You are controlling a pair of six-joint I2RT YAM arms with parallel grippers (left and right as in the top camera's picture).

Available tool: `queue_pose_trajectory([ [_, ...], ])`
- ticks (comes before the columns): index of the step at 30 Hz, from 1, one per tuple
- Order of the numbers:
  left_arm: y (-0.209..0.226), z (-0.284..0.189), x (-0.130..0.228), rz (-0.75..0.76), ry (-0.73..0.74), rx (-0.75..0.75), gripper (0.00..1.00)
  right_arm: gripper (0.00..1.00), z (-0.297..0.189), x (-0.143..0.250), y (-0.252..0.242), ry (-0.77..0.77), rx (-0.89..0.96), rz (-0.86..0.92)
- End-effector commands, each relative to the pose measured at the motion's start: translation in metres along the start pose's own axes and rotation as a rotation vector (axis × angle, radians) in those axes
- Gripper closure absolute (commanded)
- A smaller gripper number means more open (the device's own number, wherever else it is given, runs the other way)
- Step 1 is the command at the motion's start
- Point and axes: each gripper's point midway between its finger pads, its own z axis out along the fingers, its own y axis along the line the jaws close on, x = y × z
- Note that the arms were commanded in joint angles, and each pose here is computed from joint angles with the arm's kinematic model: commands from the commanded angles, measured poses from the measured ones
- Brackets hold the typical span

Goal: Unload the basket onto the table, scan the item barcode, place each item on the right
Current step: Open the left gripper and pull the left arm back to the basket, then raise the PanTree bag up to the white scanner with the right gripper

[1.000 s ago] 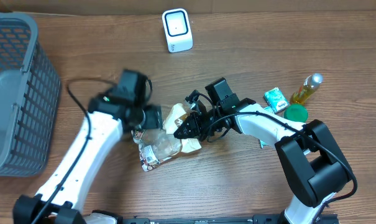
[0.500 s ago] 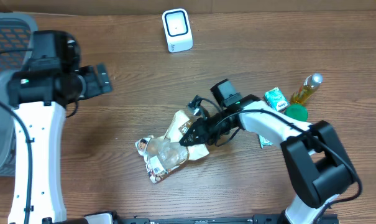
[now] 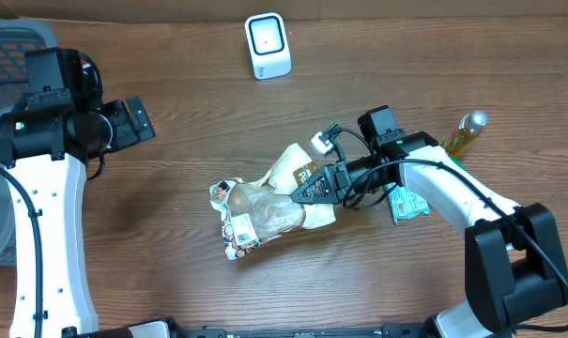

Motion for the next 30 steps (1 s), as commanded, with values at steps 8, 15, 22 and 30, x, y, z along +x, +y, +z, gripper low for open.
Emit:
queue_pose_trajectory([
  [8,0.001,-0.003,-0.004,0.020,-0.013,-0.002,0.00,0.96,-0.005,-0.006,0.038,-0.017,-0.128,-0.102],
  [15,0.001,-0.003,-0.004,0.020,-0.013,-0.002,0.01,0.96,-0.005,-0.005,0.038,-0.016,-0.129,-0.092],
  [22,0.001,-0.003,-0.004,0.020,-0.013,-0.002,0.00,0.96,-0.005,-0.004,0.038,-0.015,-0.128,-0.081],
  [30,0.001,-0.003,-0.004,0.020,-0.013,-0.002,0.00,0.96,-0.003,-0.004,0.026,-0.010,-0.058,-0.079],
])
